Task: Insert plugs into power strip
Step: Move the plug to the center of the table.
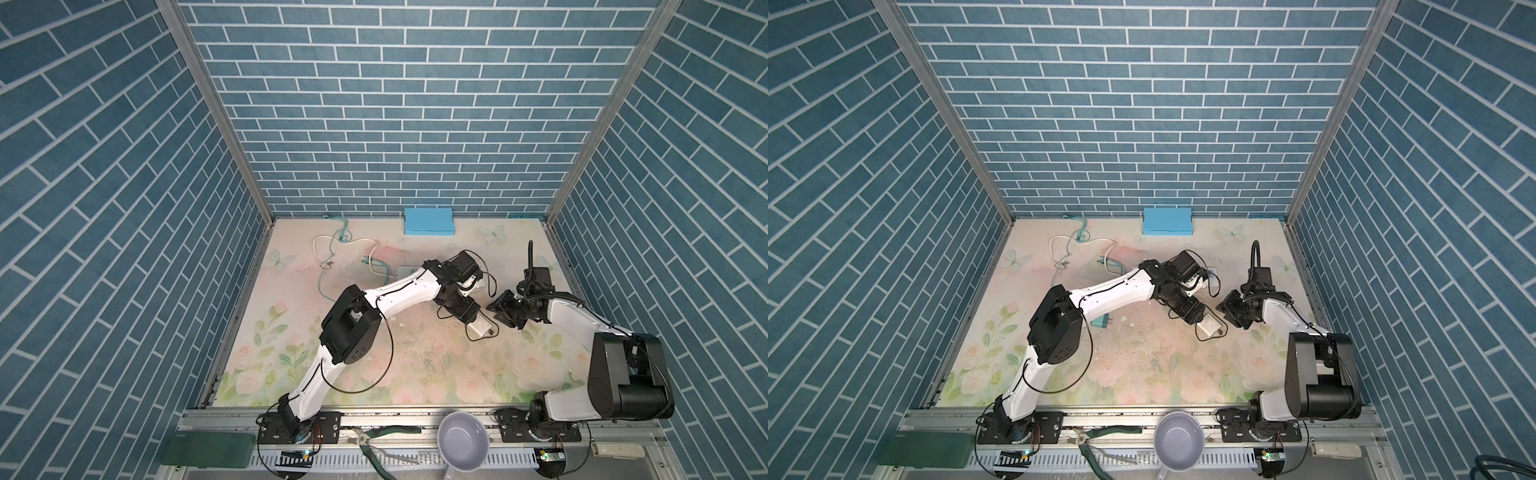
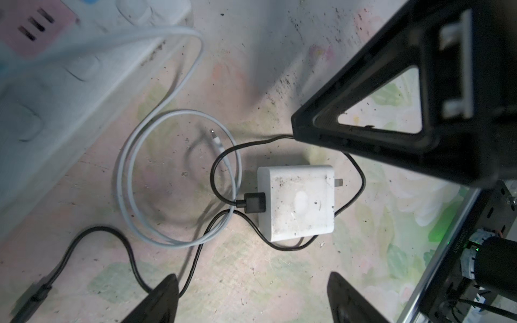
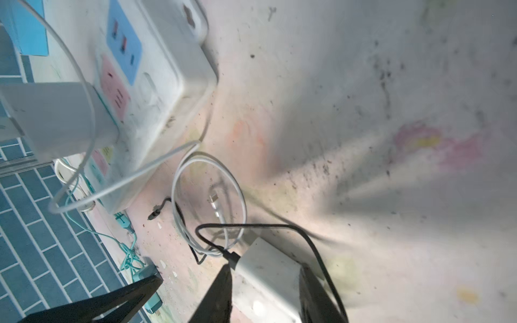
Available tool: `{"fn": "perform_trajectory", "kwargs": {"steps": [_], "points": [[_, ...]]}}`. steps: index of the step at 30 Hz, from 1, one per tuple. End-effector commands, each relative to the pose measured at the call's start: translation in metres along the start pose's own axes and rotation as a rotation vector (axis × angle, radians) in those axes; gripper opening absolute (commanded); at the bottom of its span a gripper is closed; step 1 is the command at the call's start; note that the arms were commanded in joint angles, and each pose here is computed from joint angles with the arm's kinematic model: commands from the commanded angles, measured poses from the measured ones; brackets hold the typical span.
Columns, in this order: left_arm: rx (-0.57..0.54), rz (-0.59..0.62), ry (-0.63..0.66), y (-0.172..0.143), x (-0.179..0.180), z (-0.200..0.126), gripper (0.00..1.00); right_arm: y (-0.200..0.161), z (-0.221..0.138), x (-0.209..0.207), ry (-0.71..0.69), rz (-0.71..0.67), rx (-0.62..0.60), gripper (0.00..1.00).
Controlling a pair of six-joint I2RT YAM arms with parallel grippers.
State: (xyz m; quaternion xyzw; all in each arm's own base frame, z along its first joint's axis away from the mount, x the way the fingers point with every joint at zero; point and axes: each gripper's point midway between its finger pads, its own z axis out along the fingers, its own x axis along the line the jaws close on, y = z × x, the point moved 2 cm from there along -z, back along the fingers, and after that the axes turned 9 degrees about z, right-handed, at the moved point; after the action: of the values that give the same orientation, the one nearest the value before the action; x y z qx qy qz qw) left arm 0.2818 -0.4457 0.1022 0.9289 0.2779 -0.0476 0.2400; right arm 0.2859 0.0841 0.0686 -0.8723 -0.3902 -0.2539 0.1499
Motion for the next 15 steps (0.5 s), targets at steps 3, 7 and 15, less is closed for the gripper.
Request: {"fn": "perform_trajectory", "kwargs": {"steps": [3,7,15], "points": [[0.029,0.001,-0.010,-0.003,-0.004,0.008,0.81,-0.021,0.016,-0.018,-0.059,0.000,0.047,0.39],[0.048,-0.024,0.005,-0.009,-0.002,0.009,0.78,-0.031,0.024,-0.012,-0.030,0.007,0.069,0.39],[0.099,-0.176,0.032,-0.036,0.012,-0.002,0.74,-0.053,0.044,0.018,0.123,0.040,0.163,0.39]]}}
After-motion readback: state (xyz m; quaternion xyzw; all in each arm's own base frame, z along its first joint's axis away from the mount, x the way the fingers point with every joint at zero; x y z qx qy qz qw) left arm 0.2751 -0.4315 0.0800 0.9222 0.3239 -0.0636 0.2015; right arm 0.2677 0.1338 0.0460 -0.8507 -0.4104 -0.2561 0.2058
